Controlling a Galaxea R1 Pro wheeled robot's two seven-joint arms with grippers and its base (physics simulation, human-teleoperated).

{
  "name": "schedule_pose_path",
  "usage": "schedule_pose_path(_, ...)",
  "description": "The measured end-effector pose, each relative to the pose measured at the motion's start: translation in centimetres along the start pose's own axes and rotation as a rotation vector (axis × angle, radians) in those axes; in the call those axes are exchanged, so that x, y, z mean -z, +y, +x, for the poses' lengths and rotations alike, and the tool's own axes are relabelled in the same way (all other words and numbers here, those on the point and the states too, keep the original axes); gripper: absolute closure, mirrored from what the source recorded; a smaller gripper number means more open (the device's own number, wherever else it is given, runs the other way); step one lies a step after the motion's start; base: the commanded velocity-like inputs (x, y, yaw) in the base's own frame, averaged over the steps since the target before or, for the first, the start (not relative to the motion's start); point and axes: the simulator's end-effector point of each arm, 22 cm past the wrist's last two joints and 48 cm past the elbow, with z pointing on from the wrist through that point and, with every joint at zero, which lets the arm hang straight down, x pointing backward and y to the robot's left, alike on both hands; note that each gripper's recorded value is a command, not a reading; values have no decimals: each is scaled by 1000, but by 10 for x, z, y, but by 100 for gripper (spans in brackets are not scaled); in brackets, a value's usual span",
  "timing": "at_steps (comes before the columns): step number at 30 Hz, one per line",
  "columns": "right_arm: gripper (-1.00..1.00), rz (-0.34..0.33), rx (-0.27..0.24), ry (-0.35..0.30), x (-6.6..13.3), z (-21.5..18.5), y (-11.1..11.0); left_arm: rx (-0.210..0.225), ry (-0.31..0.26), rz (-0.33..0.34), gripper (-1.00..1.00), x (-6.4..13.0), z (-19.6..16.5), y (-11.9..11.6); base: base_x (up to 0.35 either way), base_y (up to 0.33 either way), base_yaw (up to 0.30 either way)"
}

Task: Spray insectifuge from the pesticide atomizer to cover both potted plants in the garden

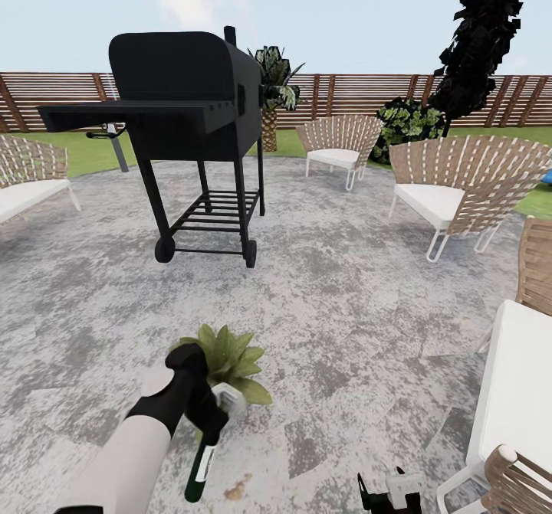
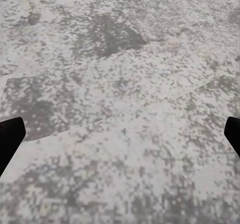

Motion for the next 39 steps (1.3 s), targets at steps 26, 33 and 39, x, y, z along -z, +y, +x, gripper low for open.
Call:
schedule_pose_path(26, -100, -1, -1, 0, 0, 0, 1, 20, -26, 28, 100, -18, 7, -6, 0, 0, 0)
schedule_pose_path(33, -100, 0, 0, 0, 0, 0, 0, 14, -36, 22, 100, -13, 1, -6, 0, 0, 0)
schedule_pose_path(39, -100, 0, 0, 0, 0, 0, 0, 19, -22, 13, 100, -17, 10, -1, 0, 0, 0)
